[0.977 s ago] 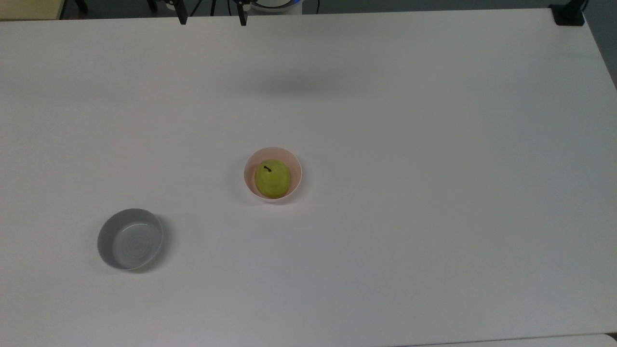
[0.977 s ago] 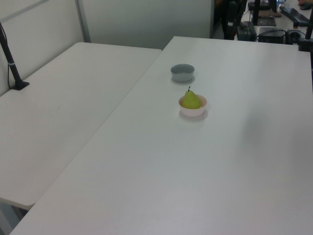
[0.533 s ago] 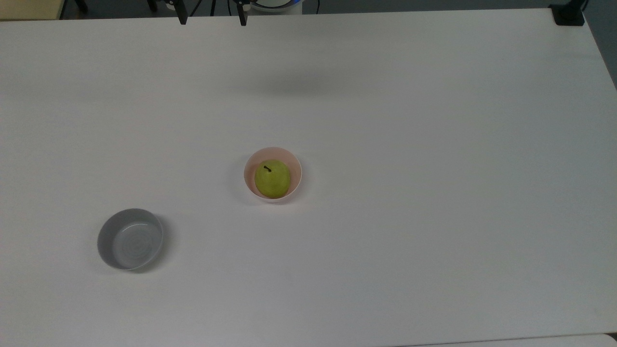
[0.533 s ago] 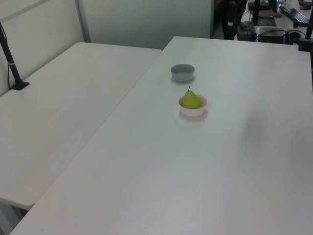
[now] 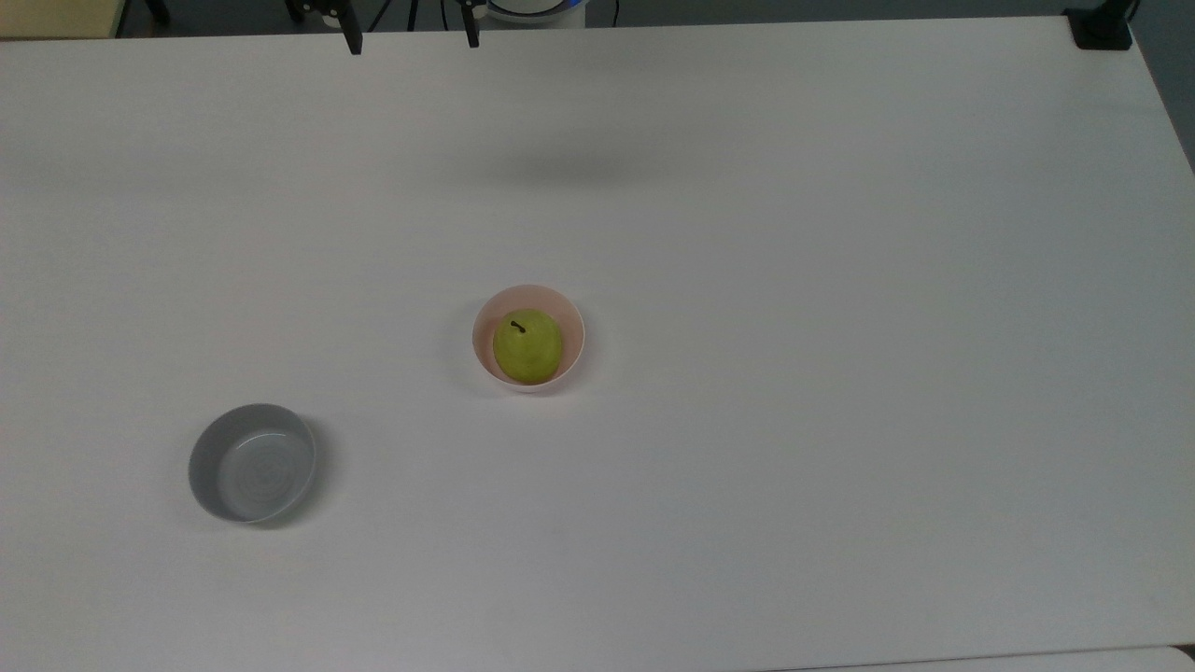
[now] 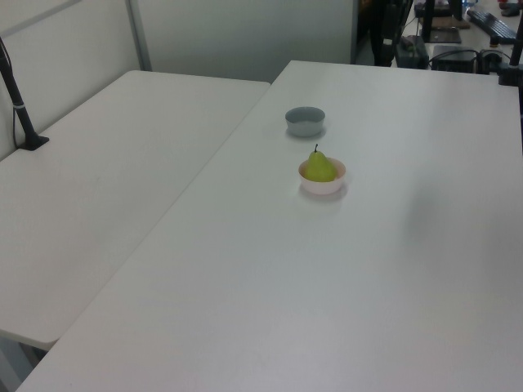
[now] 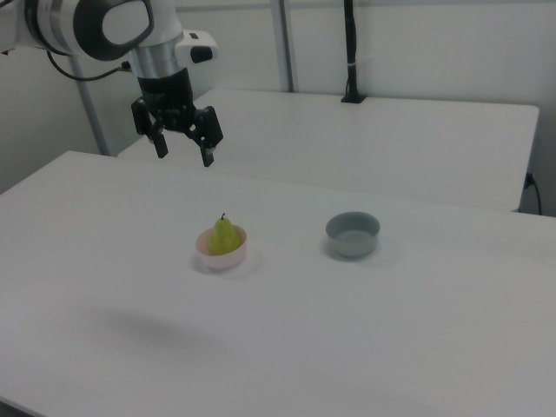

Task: Pick up a pear from the bowl
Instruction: 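Move the open gripper over the pear in the pink bowl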

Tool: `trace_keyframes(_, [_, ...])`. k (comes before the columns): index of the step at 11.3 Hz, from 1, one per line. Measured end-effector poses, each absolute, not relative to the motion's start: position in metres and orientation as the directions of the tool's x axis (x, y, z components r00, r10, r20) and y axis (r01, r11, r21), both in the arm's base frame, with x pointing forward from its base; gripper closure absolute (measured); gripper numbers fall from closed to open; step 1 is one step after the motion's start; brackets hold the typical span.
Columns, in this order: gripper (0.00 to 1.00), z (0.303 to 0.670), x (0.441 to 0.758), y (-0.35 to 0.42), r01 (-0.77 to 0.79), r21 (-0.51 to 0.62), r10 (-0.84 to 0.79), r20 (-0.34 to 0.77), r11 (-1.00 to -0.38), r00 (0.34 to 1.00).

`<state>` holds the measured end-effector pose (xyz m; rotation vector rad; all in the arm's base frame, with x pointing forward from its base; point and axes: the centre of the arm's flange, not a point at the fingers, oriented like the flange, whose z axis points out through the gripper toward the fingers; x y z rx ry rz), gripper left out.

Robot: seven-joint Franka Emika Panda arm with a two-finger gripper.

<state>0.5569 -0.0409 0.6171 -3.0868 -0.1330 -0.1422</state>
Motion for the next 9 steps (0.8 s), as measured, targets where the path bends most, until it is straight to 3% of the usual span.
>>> trace_keyframes(3, [0.0, 0.598, 0.564, -0.041, 0.265, -0.037, 0.262, 0.066, -0.964, 0.963])
trace_keyframes(9, [0.0, 0.539, 0.609, -0.025, 0.333, -0.015, 0.331, 0.082, -0.943, 0.94])
